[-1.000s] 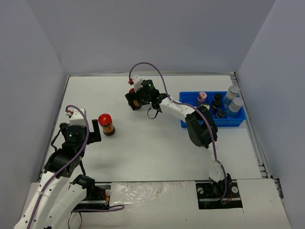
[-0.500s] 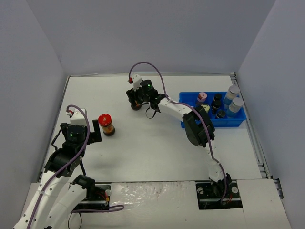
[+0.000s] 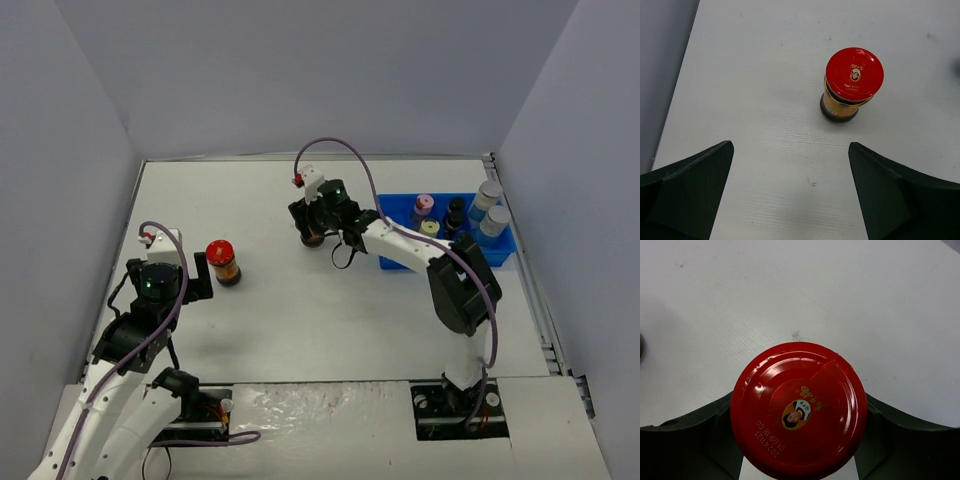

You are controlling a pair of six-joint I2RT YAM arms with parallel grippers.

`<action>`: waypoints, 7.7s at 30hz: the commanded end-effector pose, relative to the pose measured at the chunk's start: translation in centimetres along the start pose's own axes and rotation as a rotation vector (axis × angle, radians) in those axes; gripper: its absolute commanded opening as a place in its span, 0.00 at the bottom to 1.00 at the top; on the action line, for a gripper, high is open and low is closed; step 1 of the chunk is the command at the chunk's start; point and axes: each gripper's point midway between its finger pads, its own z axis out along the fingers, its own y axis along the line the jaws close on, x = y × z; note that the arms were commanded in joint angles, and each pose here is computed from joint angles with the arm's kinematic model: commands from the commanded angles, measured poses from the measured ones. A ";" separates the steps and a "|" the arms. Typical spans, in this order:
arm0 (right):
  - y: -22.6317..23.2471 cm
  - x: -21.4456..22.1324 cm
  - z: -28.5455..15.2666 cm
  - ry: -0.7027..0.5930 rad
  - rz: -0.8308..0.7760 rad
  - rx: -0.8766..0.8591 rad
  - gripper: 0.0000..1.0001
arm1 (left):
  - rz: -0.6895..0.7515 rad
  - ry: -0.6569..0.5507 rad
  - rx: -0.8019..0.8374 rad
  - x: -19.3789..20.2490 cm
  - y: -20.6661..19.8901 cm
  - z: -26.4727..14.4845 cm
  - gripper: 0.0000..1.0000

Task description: Organize the condiment bottles

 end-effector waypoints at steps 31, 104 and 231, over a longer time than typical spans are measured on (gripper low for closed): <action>-22.4 -4.8 -13.5 -0.342 0.234 0.561 0.00 | -0.021 -0.054 0.009 -2.0 -0.4 0.2 0.97; -14.4 -9.2 -30.9 -0.586 0.319 0.432 1.00 | -0.049 0.479 0.239 -0.3 -17.4 11.1 0.19; -17.6 4.7 -14.5 -0.128 0.332 0.556 0.07 | -0.078 -0.009 0.137 -3.2 -4.5 4.8 0.97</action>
